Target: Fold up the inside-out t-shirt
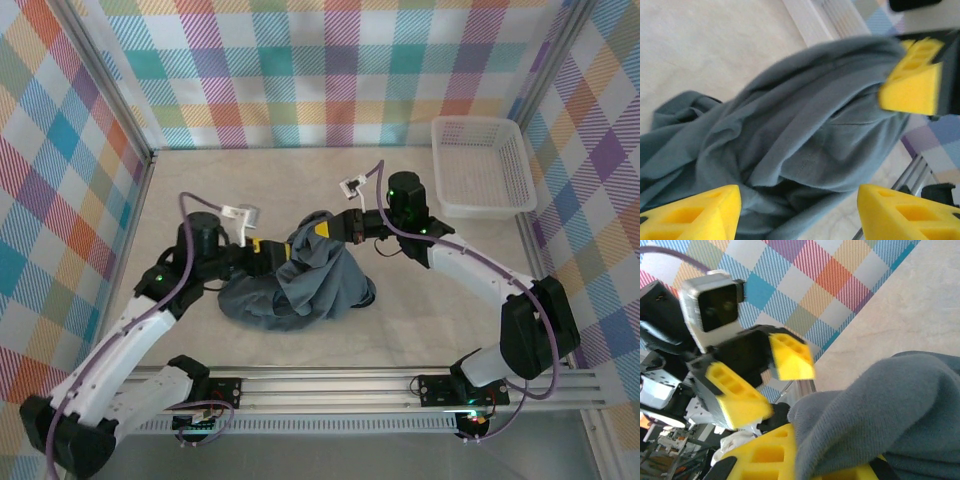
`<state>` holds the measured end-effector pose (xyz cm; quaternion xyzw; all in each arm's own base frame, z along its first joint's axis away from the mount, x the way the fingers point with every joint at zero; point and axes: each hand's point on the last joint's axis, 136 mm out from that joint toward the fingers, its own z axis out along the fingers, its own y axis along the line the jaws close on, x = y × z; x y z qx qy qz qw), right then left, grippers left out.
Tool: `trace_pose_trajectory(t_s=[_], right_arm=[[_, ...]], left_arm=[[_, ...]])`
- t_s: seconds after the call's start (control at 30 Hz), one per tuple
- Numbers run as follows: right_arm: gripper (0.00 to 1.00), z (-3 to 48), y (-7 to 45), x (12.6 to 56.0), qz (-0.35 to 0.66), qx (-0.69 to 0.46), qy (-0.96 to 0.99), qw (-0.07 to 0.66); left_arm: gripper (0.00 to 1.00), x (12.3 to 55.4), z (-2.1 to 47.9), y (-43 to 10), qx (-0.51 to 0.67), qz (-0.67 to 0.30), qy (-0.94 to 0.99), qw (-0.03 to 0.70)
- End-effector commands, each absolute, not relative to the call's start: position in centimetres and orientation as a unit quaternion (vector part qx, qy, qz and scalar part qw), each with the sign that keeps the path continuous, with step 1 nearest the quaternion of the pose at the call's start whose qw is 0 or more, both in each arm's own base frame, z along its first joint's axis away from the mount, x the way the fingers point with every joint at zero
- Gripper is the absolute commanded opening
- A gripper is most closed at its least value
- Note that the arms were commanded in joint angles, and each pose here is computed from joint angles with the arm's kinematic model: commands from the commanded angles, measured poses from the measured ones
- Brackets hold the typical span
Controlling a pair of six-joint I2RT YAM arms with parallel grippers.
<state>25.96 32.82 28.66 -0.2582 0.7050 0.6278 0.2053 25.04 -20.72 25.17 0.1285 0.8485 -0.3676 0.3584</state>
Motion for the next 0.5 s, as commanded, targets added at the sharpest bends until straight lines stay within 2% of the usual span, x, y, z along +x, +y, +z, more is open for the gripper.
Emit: trace_pose_trajectory(t_s=[0.0, 0.07, 0.1, 0.13, 0.17, 0.23, 0.3, 0.37, 0.47], right_arm=[[0.0, 30.1, 33.0, 25.1, 0.641, -0.288, 0.684, 0.195], [0.0, 30.3, 33.0, 24.9, 0.642, -0.289, 0.683, 0.193], [0.0, 30.4, 32.9, 24.8, 0.642, -0.29, 0.683, 0.192], [0.0, 30.3, 32.9, 24.7, 0.643, -0.29, 0.683, 0.19], [0.0, 30.3, 32.9, 24.7, 0.641, -0.289, 0.686, 0.189], [0.0, 29.2, 32.7, 25.4, 0.626, -0.267, 0.709, 0.185], [0.01, 26.9, 31.4, 28.2, 0.602, -0.2, 0.753, 0.175], [0.06, 23.7, 29.4, 31.2, 0.592, -0.146, 0.777, 0.157], [0.12, 18.7, 28.2, 34.0, 0.578, -0.13, 0.796, 0.123]], left_arm=[[0.64, 26.8, 24.3, -23.1, 0.168, -0.367, 0.843, 0.355], [0.64, 28.8, 23.4, -23.3, 0.147, -0.348, 0.854, 0.358], [0.61, 29.7, 23.6, -23.6, 0.145, -0.347, 0.851, 0.365], [0.54, 30.1, 24.1, -23.9, 0.144, -0.356, 0.846, 0.37], [0.41, 30.4, 25.0, -24.3, 0.14, -0.373, 0.835, 0.379], [0.03, 30.6, 27.2, -24.8, 0.121, -0.419, 0.811, 0.391], [0.0, 30.2, 29.6, -24.4, 0.072, -0.487, 0.784, 0.378], [0.0, 29.9, 31.5, -23.8, 0.025, -0.553, 0.761, 0.337], [0.0, 28.1, 34.0, -23.7, 0.016, -0.608, 0.734, 0.302]])
